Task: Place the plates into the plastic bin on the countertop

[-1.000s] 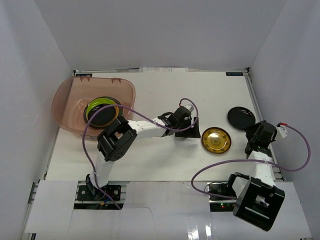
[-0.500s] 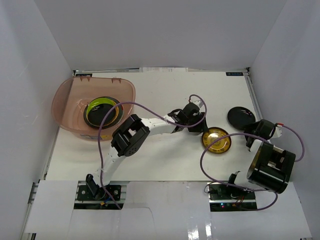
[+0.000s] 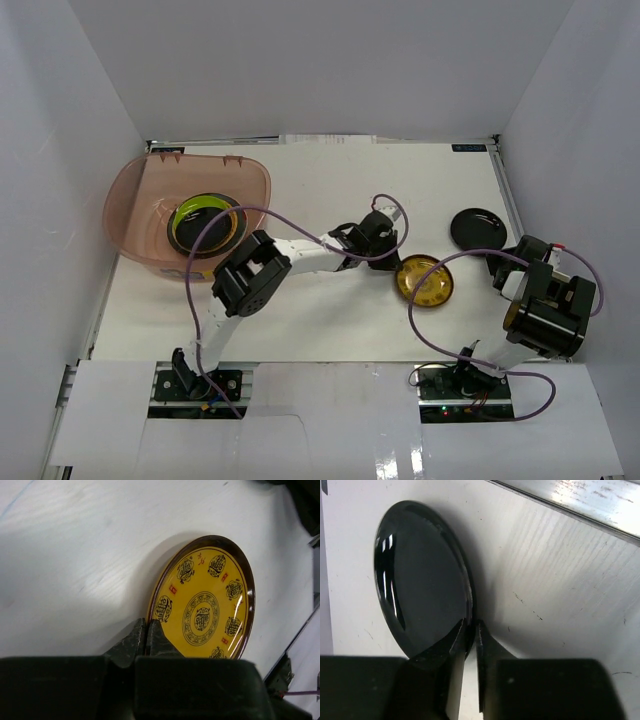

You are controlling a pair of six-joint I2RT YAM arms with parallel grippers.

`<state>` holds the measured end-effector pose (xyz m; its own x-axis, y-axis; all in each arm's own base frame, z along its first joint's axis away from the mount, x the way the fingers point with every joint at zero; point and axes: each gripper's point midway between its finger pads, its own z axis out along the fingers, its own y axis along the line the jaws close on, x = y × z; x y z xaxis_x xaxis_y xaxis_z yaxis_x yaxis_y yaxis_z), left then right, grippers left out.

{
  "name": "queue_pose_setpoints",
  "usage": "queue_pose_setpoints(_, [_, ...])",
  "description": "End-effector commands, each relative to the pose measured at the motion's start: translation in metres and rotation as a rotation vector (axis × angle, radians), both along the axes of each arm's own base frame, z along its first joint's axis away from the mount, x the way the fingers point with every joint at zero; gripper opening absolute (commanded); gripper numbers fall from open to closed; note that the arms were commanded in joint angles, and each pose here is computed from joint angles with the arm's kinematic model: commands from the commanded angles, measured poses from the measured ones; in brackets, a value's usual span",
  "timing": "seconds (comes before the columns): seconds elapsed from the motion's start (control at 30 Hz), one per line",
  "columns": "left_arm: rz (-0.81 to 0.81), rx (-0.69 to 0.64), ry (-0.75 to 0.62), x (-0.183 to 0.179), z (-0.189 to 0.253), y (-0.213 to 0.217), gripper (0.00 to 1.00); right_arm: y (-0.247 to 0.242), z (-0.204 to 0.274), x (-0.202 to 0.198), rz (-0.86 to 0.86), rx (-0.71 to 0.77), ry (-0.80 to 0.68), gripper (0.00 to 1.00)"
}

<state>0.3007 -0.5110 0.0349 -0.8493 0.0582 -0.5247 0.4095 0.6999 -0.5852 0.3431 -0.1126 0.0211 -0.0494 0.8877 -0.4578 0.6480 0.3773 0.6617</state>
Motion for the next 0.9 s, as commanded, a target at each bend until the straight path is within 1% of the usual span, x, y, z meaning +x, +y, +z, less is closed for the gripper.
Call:
queue_pose_setpoints(0.0, [0.097, 0.077, -0.068, 0.005, 0.04, 0.063, 0.0, 0.006, 0.0, -0.002, 0.021, 0.02, -0.005, 0.14])
queue_pose_setpoints(0.03, [0.132, 0.03, -0.094, 0.014, 0.063, 0.074, 0.0, 0.007, 0.004, 0.001, 0.031, 0.018, -0.024, 0.08])
queue_pose_setpoints(0.07, [0.156, 0.0, -0.11, 0.017, 0.081, 0.086, 0.0, 0.009, 0.009, 0.002, 0.038, 0.015, -0.04, 0.08])
queue_pose_setpoints(0.1, [0.173, -0.062, -0.143, 0.013, 0.12, 0.104, 0.0, 0.012, 0.015, 0.002, 0.047, 0.009, -0.061, 0.08])
queue_pose_setpoints(0.13, [0.218, -0.094, -0.163, 0.025, 0.139, 0.125, 0.0, 0.015, 0.02, 0.003, 0.059, 0.004, -0.08, 0.08])
queue_pose_setpoints(0.17, [0.245, -0.119, -0.182, 0.029, 0.157, 0.14, 0.0, 0.02, 0.028, 0.005, 0.08, -0.001, -0.11, 0.08])
queue_pose_setpoints(0.2, [0.275, -0.131, -0.175, 0.029, 0.165, 0.159, 0.0, 0.024, 0.04, 0.007, 0.096, -0.014, -0.149, 0.08])
queue_pose_setpoints(0.23, [0.338, -0.198, -0.231, 0.039, 0.206, 0.191, 0.0, 0.036, 0.045, 0.006, 0.13, -0.021, -0.166, 0.08])
queue_pose_setpoints(0.3, [0.41, -0.224, -0.261, 0.043, 0.23, 0.228, 0.0, 0.053, 0.065, 0.008, 0.193, -0.052, -0.226, 0.08])
queue_pose_setpoints(0.33, [0.502, -0.234, -0.323, 0.05, 0.253, 0.266, 0.0, 0.072, 0.073, 0.011, 0.254, -0.061, -0.246, 0.08])
queue_pose_setpoints(0.4, [0.596, -0.186, -0.346, 0.052, 0.259, 0.307, 0.0, 0.094, 0.091, 0.012, 0.326, -0.1, -0.291, 0.08])
queue_pose_setpoints(0.43, [0.709, -0.149, -0.367, 0.058, 0.263, 0.35, 0.0, 0.116, 0.098, 0.013, 0.393, -0.116, -0.31, 0.08])
queue_pose_setpoints(0.47, [0.761, -0.125, -0.374, 0.059, 0.263, 0.37, 0.0, 0.128, 0.105, 0.013, 0.427, -0.12, -0.326, 0.08])
queue_pose_setpoints(0.5, [0.811, -0.088, -0.382, 0.061, 0.259, 0.39, 0.0, 0.139, 0.117, 0.012, 0.461, -0.13, -0.357, 0.08])
queue_pose_setpoints(0.53, [0.908, -0.042, -0.363, 0.064, 0.247, 0.429, 0.0, 0.165, 0.123, 0.011, 0.531, -0.13, -0.375, 0.08])
queue_pose_setpoints(0.6, [1.008, -0.017, -0.36, 0.06, 0.24, 0.469, 0.0, 0.192, 0.147, 0.012, 0.614, -0.161, -0.425, 0.08])
queue_pose_setpoints(0.63, [1.102, 0.0, -0.36, 0.06, 0.234, 0.504, 0.0, 0.217, 0.152, 0.007, 0.683, -0.156, -0.433, 0.08])
queue_pose_setpoints(0.7, [1.188, 0.034, -0.31, 0.053, 0.207, 0.539, 0.0, 0.244, 0.174, 0.009, 0.768, -0.184, -0.478, 0.08])
queue_pose_setpoints(0.73, [1.198, 0.045, -0.28, 0.051, 0.196, 0.545, 0.0, 0.27, 0.177, 0.001, 0.842, -0.184, -0.477, 0.08])
queue_pose_setpoints(0.77, [1.208, 0.06, -0.247, 0.049, 0.182, 0.549, 0.0, 0.285, 0.192, 0.003, 0.877, -0.195, -0.504, 0.08])
queue_pose_setpoints(0.87, [1.268, 0.112, -0.181, 0.045, 0.151, 0.57, 0.0, 0.331, 0.21, -0.006, 1.001, -0.233, -0.539, 0.08])
